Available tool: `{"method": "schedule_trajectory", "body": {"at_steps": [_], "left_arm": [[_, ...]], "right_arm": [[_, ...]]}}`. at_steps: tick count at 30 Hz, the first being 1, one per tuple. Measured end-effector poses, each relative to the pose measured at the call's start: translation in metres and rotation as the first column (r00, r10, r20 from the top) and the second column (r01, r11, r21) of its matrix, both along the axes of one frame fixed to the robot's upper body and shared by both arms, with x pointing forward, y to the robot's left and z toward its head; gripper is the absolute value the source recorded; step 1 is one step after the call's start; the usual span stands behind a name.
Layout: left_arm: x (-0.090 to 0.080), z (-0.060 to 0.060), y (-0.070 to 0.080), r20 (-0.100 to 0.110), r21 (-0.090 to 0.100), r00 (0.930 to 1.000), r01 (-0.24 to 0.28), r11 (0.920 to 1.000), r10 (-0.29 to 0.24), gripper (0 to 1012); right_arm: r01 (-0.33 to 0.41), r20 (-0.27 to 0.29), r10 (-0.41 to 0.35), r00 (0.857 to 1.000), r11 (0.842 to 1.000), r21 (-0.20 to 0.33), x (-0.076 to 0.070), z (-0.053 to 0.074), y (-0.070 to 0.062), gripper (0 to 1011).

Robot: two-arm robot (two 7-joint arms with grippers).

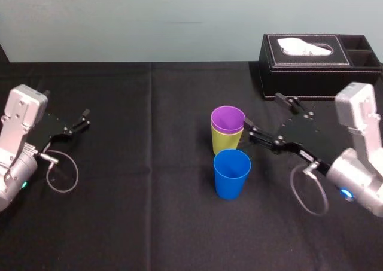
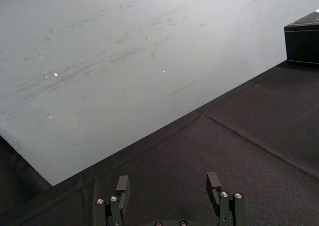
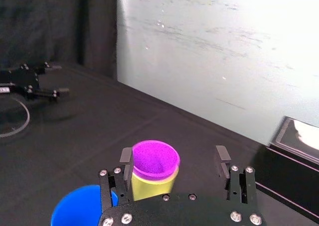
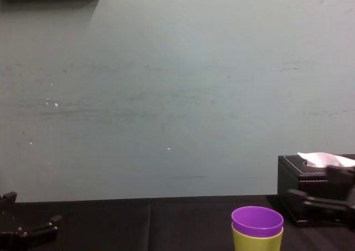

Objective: Stack the three plastic cups sequentially using one hand.

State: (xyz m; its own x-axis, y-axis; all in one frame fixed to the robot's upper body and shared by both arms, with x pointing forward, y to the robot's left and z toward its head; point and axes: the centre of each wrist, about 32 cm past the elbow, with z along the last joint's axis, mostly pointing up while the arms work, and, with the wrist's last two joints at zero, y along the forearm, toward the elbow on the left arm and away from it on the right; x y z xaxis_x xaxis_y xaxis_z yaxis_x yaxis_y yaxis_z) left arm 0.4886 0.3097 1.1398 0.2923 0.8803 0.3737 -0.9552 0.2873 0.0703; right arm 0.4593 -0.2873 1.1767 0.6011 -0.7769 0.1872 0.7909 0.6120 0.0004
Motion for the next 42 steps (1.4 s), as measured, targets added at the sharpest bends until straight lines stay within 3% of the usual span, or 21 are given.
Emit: {"method": "schedule_trajectory", "body": {"at_steps": [7,10,20,28,33,42], "left_arm": [[0.0,0.0,0.0,0.0,0.0,1.0,0.0,1.0,0.0,1011],[0.0,0.0,0.0,0.0,0.0,1.0,0.0,1.0,0.0,1011],[0.0,0.0,0.0,0.0,0.0,1.0,0.0,1.0,0.0,1012],[0.0,0.0,0.0,0.0,0.0,1.0,0.0,1.0,0.0,1012],[0.0,0.0,0.0,0.0,0.0,1.0,0.0,1.0,0.0,1011],[0.0,0.0,0.0,0.0,0.0,1.0,0.0,1.0,0.0,1012]], "right_arm": [[0.034,-0.028,-0.035,0.999,0.998,-0.048,-0.024,-0.001,-0.025,1002],[0.052,-0.055,-0.055,0.997,0.997,-0.059,-0.036,-0.007,-0.036,1002],[0.037,-0.114,-0.047,0.992,0.996,-0.085,-0.061,-0.028,-0.055,1002],[-0.02,-0.146,0.005,0.989,0.995,-0.103,-0.075,-0.046,-0.053,1000],[-0.066,-0.155,0.052,0.987,0.994,-0.087,-0.082,-0.057,-0.047,1000],[-0.108,-0.142,0.099,0.985,0.993,-0.056,-0.083,-0.066,-0.033,1000]]}}
